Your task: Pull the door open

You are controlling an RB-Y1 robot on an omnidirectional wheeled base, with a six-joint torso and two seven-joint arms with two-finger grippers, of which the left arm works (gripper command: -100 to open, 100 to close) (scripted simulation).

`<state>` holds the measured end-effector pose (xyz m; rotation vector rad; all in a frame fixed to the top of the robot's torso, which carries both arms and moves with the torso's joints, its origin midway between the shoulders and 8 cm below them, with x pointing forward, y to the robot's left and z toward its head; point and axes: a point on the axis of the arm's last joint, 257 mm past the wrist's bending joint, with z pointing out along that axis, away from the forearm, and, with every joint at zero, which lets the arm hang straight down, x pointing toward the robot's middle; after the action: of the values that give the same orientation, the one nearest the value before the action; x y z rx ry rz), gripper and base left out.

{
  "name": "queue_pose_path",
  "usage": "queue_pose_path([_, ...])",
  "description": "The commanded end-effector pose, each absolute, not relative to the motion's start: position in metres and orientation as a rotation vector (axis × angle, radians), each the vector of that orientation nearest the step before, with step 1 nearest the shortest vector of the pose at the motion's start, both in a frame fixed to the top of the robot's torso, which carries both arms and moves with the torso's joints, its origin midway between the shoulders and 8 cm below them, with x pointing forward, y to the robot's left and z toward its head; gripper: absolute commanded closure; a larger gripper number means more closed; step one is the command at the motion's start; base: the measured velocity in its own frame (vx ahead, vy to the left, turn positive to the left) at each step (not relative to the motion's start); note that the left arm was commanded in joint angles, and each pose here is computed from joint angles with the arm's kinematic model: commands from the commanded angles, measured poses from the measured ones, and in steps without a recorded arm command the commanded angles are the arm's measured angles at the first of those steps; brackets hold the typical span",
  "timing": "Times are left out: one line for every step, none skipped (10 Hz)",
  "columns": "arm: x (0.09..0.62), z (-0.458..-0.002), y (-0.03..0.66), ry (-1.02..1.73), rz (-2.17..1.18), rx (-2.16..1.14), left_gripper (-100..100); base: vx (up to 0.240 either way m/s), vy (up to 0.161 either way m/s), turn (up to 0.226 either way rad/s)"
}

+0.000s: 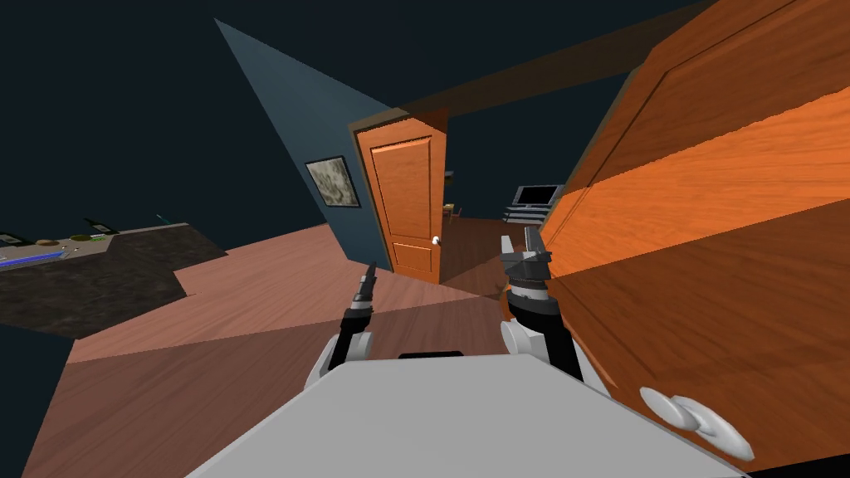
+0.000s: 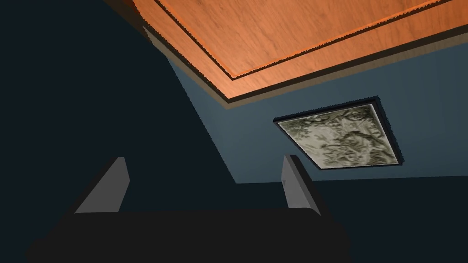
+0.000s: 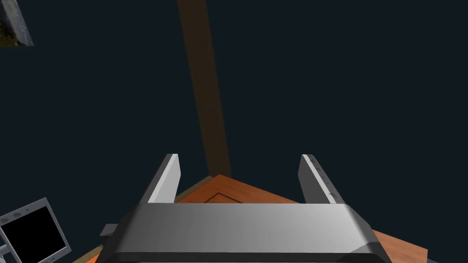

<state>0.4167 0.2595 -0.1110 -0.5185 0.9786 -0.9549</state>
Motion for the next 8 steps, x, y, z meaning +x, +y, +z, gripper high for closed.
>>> queue_pose_path([0.42, -0.121, 0.259, 1.004, -0.926, -0.498, -100, 0.117, -0.084, -0.012])
queue_pose_path([0.421, -0.128, 0.259, 1.019, -0.909, -0.486, -100, 0.089, -0.076, -0.016])
queue_pose_path([0.423, -0.134, 0.259, 1.034, -0.892, -0.474, -100, 0.084, -0.058, -0.014])
queue_pose_path([0.425, -0.141, 0.258, 1.049, -0.875, -0.461, -100, 0.098, -0.054, -0.016])
queue_pose_path([0.426, -0.147, 0.258, 1.064, -0.858, -0.448, -100, 0.108, -0.062, -0.015])
queue_pose_path([0.427, -0.154, 0.258, 1.079, -0.841, -0.435, -100, 0.092, -0.069, -0.013])
queue_pose_path([0.429, -0.161, 0.258, 1.094, -0.823, -0.422, -100, 0.096, -0.059, -0.015])
queue_pose_path([0.43, -0.167, 0.258, 1.109, -0.806, -0.408, -100, 0.103, -0.054, -0.015])
